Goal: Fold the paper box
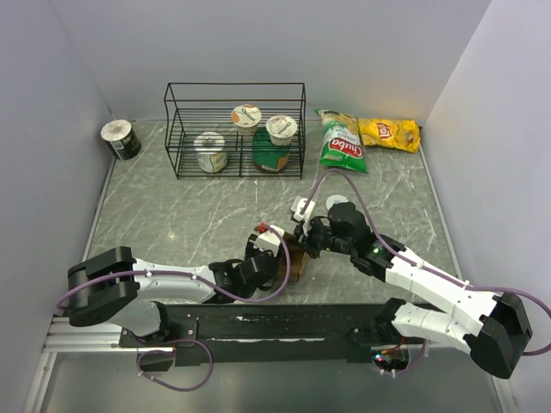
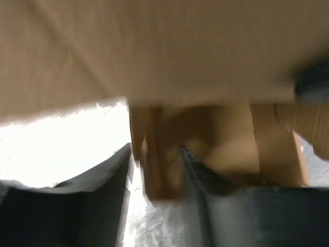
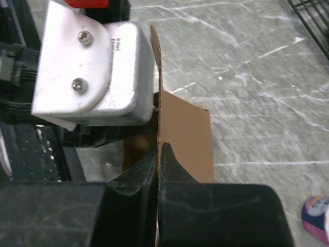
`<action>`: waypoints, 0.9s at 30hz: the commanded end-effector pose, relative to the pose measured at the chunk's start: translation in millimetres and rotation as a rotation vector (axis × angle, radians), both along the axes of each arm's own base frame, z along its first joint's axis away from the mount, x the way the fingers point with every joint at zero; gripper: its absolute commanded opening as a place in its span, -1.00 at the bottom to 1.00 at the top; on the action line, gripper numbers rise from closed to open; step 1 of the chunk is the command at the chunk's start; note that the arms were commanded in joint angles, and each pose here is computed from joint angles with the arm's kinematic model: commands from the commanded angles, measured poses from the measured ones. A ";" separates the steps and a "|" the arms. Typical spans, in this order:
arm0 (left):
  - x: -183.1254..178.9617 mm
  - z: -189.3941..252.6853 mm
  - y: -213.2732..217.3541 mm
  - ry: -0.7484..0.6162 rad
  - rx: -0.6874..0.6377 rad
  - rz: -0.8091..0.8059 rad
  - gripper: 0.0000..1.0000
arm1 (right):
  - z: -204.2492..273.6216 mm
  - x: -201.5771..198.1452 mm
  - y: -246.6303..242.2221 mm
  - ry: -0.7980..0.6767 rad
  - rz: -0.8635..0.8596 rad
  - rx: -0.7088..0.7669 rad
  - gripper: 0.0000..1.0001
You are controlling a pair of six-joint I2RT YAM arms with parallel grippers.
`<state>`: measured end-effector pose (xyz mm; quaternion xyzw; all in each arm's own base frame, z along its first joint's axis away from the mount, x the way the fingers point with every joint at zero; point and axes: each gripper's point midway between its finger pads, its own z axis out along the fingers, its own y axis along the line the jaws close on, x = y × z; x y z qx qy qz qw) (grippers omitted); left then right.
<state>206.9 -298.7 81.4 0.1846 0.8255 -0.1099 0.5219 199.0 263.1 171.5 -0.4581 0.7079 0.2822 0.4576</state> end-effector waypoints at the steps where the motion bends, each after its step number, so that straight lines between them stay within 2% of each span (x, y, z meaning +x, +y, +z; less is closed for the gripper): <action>1: -1.1 9.9 -3.0 -0.007 0.001 -0.016 0.22 | 2.4 11.6 -6.9 -0.063 -0.049 -0.016 -1.00; 2: -1.1 12.4 -2.4 -0.012 0.003 -0.020 0.33 | 1.4 12.0 -7.9 -0.066 -0.052 -0.020 -1.00; 3: -1.9 12.5 -0.9 -0.010 0.008 -0.023 0.52 | 2.0 13.4 -8.6 -0.071 -0.059 -0.019 -1.00; 9: -13.0 21.3 9.4 0.009 -0.028 -0.061 0.99 | -0.2 16.4 -11.6 -0.085 -0.077 -0.027 -1.00; 16: -38.9 52.1 15.0 0.049 -0.169 -0.186 0.92 | -9.0 11.9 -7.8 -0.060 -0.060 -0.050 -1.00; 19: -46.1 84.7 18.1 0.049 -0.294 -0.234 0.92 | -16.2 8.7 -6.0 -0.046 -0.055 -0.074 -1.00; 20: -50.0 107.6 19.5 0.029 -0.375 -0.266 0.92 | -18.0 9.5 -6.5 -0.048 -0.062 -0.084 -1.00; 23: -43.2 145.5 32.2 -0.003 -0.522 -0.271 0.92 | -23.5 6.2 -3.8 -0.035 -0.053 -0.102 -1.00; 27: -20.9 176.0 45.1 0.008 -0.627 -0.229 0.92 | -31.9 3.7 -2.3 -0.025 -0.052 -0.132 -1.00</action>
